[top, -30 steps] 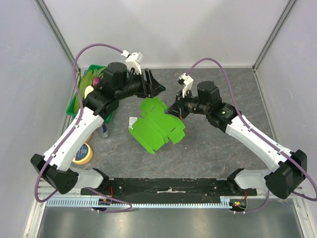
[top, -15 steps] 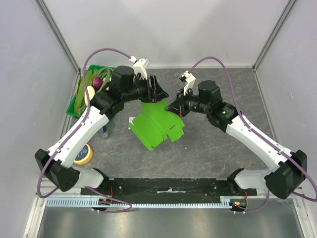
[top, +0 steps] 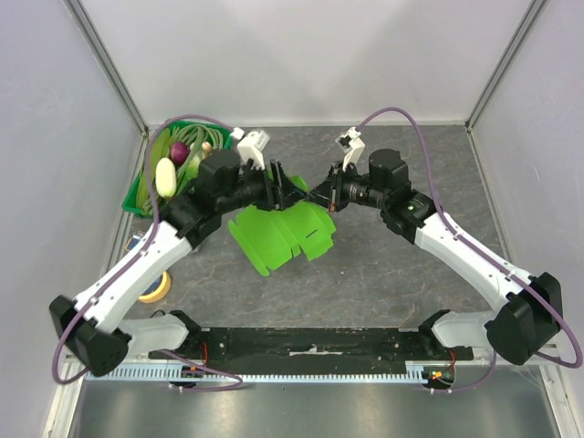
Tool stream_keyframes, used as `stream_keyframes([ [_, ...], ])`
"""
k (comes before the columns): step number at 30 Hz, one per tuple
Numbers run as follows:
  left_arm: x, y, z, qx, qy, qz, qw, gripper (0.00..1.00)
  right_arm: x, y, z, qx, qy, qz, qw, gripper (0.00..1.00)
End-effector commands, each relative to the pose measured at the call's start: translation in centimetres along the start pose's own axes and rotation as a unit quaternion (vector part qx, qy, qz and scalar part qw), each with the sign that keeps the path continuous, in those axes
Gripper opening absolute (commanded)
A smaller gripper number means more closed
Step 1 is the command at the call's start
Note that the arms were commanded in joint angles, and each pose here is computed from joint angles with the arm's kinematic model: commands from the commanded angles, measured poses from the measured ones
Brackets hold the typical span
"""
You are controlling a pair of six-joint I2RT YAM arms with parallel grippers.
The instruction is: Fold the paper box
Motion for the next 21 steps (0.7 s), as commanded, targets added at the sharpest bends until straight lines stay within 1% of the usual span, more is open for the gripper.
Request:
stream_keyframes([
  [1,-2.5,6.6,-0.6,-0.019,-0.031,-0.144,0.989,0.67,-2.5,1.4,0.5,-0.048,0.002,-0.045,0.998,0.00],
  [2,-1.3,7.2,1.4,-0.053,-0.025,-0.146,0.987,0.69,-2.4,1.7,0.4,-0.055,0.001,-0.042,0.998,0.00],
  [3,-1.9,9.7,2.0,-0.074,-0.022,-0.191,0.979,0.70,-2.5,2.1,0.2,-0.060,0.003,-0.043,0.997,0.00],
  [4,-1.6,10.4,2.8,-0.087,-0.015,-0.198,0.976,0.72,-2.4,2.3,0.2,-0.063,0.004,-0.043,0.997,0.00],
  [5,-0.5,10.6,4.2,-0.108,-0.007,-0.188,0.976,0.73,-2.4,2.7,0.3,-0.068,0.007,-0.044,0.997,0.00],
  [6,-0.6,11.2,4.9,-0.119,0.002,-0.195,0.973,0.73,-2.4,2.9,0.7,-0.085,0.012,-0.042,0.995,0.00],
  [9,-0.5,12.0,6.4,-0.152,0.036,-0.203,0.967,0.68,-2.5,3.5,0.8,-0.101,0.015,-0.046,0.994,0.00],
  [11,-1.1,11.9,7.0,-0.174,0.044,-0.201,0.963,0.65,-2.3,3.9,0.8,-0.114,0.015,-0.042,0.992,0.00],
  [12,-1.2,11.8,7.8,-0.190,0.050,-0.190,0.962,0.62,-2.5,4.1,0.8,-0.119,0.018,-0.044,0.992,0.00],
  [13,-1.3,10.7,8.7,-0.201,0.046,-0.165,0.965,0.57,-2.4,4.4,1.2,-0.136,0.021,-0.040,0.990,0.00],
  [14,-1.8,10.6,8.5,-0.192,0.046,-0.156,0.968,0.56,-2.6,4.7,1.4,-0.143,0.028,-0.042,0.988,0.00],
  [15,-1.8,10.1,8.4,-0.159,0.054,-0.127,0.978,0.56,-2.7,4.9,1.6,-0.150,0.033,-0.042,0.987,0.00],
  [17,-2.6,9.3,8.2,-0.120,0.054,-0.109,0.985,0.59,-2.7,5.2,1.7,-0.159,0.040,-0.041,0.986,0.00],
  [18,-2.1,9.1,7.0,-0.075,0.049,-0.086,0.992,0.60,-2.8,5.3,1.8,-0.162,0.040,-0.042,0.985,0.00],
  [19,-2.9,9.0,5.9,-0.038,0.031,-0.099,0.994,0.60,-2.9,5.4,1.9,-0.165,0.040,-0.042,0.985,0.00],
  [21,-2.1,8.9,4.8,0.007,0.029,-0.081,0.996,0.60,-3.0,5.6,2.1,-0.169,0.042,-0.045,0.984,0.00],
])
Point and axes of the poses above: each gripper's point midway between its finger pads, its own y axis back along the fingers, its own z axis along the line the jaws close on, x = y × z, the point moved 3 cm from there along y, back along the fingers, and after that the axes turned 8 degrees about y, right-handed, at the moved point
